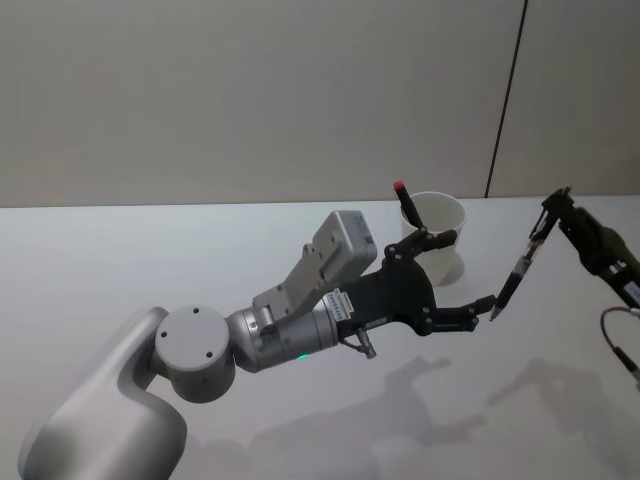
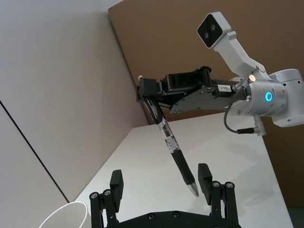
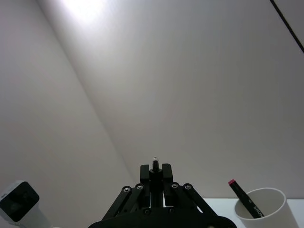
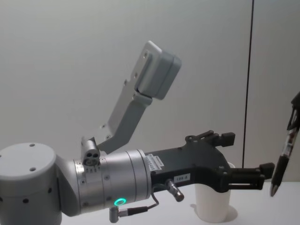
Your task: Place the pen into the pen holder.
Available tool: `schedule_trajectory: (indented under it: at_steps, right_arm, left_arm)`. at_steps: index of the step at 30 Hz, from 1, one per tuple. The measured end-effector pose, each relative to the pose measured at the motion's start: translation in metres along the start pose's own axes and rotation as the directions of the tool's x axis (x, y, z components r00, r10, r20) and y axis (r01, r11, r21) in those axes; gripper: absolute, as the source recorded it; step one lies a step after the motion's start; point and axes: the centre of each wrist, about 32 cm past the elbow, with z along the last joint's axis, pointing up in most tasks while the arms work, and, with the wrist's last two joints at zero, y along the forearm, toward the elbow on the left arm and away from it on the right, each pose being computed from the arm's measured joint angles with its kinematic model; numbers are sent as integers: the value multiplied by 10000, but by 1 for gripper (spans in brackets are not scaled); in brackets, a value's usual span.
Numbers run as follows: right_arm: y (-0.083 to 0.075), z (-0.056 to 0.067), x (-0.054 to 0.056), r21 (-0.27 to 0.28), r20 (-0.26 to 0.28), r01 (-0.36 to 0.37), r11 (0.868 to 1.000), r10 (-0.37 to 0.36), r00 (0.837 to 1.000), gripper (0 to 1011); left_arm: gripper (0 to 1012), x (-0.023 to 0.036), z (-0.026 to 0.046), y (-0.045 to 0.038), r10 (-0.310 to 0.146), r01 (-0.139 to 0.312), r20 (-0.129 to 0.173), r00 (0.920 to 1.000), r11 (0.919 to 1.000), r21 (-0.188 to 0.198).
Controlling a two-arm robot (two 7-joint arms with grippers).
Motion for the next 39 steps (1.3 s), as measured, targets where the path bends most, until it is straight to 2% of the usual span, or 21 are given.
schedule_trajectory:
  at_steps: [9,21,39]
  right_arm:
    - [47,106,64,57,782,94,9999,-98,9969,149]
    - [203,229,185,-17,1697,192,9998,-187,9853,149]
    - [639,315,397,-109,2953,397,9992,-348,9548,149]
  left_arm:
    - [999,0,0,0,0,0,1,10000,10000,0]
    - [1000,0,0,0,0,0,1,10000,10000,0]
    - [1000,0,0,0,0,0,1,10000,10000,0]
